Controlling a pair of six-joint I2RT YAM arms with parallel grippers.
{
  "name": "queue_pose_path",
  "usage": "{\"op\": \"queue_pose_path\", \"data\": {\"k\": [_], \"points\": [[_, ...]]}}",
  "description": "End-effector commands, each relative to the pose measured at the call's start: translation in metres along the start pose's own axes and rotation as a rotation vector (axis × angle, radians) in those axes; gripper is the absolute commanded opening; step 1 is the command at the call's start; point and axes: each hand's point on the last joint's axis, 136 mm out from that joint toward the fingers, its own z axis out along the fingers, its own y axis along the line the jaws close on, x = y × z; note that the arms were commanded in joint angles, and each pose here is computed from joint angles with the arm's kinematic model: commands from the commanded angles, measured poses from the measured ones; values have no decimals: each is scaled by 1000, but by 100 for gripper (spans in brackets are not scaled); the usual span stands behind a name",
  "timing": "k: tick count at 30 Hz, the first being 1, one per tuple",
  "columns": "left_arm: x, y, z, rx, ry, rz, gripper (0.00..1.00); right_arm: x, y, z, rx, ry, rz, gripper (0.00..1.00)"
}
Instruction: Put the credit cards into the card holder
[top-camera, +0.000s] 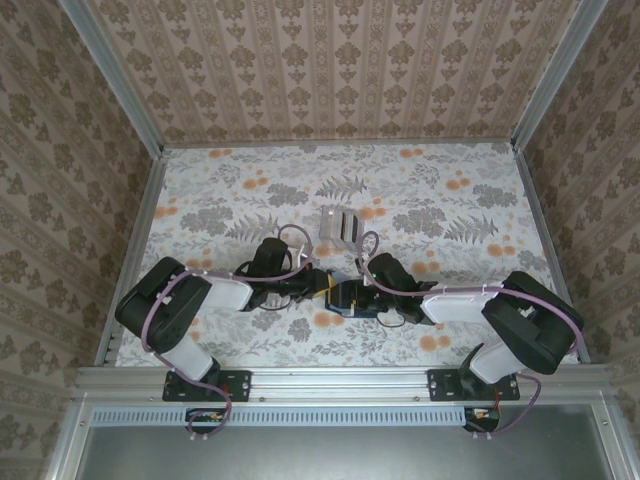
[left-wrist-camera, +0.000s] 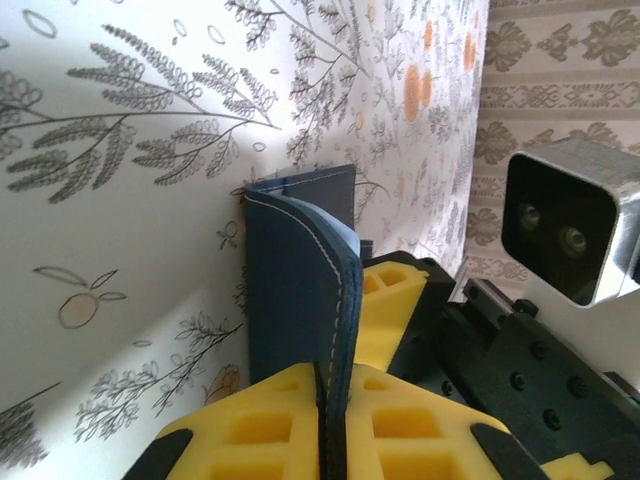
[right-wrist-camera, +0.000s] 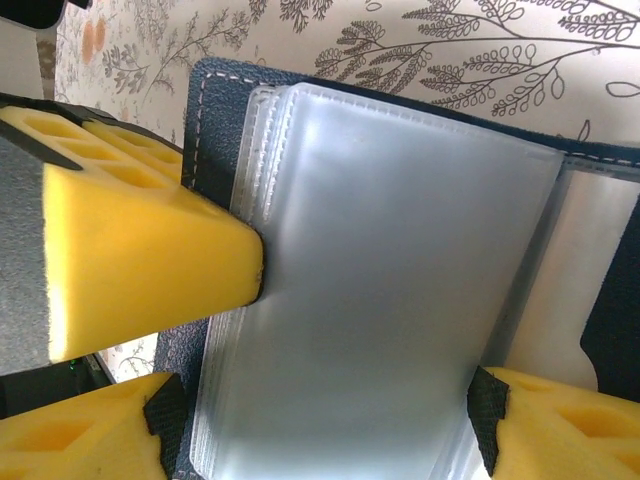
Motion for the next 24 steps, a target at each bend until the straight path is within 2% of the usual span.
{"op": "queue_pose_path", "data": {"k": [1, 7, 13, 16, 24], "points": [[-1, -6, 1, 59, 4, -13, 10, 0, -2, 4, -4, 7, 27, 75], [-4, 0, -1, 83, -13, -45, 12, 1, -9, 3, 13, 0, 30, 62], [-6, 6, 0, 67, -21, -47, 27, 0, -11, 2, 19, -4, 22, 52], [-6, 9, -1, 57, -29, -54, 41, 2, -14, 3, 26, 2, 28, 49], [-10, 18, -10, 40, -58, -56, 49, 1, -29, -1, 91, -8, 38, 47]]}}
